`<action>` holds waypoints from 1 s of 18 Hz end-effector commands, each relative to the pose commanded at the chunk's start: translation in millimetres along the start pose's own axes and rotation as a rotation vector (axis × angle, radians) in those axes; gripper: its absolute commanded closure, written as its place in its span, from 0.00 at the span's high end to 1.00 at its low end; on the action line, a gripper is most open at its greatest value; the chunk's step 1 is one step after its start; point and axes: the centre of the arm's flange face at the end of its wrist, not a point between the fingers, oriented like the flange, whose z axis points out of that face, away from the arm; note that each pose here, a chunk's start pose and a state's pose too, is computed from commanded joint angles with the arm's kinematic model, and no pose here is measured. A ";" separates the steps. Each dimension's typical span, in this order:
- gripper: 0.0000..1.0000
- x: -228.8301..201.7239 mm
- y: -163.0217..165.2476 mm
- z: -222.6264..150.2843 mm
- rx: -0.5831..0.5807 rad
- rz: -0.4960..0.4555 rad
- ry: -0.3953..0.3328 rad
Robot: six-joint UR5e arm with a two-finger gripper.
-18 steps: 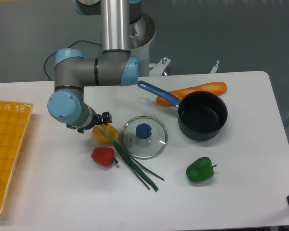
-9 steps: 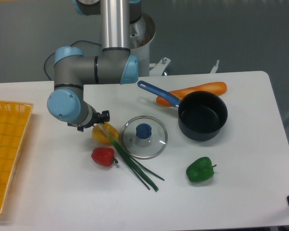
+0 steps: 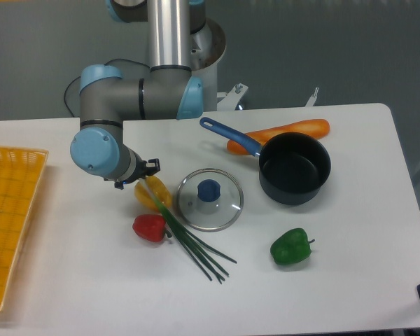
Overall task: Pick up the green onion
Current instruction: 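Close the gripper on the green onion stalks, then lift the green onions up and carry them over the glass lid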
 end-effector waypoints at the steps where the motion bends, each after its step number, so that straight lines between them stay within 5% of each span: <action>1: 0.00 -1.0 0.0 -0.1 -0.004 -0.001 -0.002; 7: 0.00 -28.3 -2.6 -36.5 -0.007 -0.006 -0.028; 18: 0.00 -102.6 -1.5 -88.9 0.090 0.256 -0.025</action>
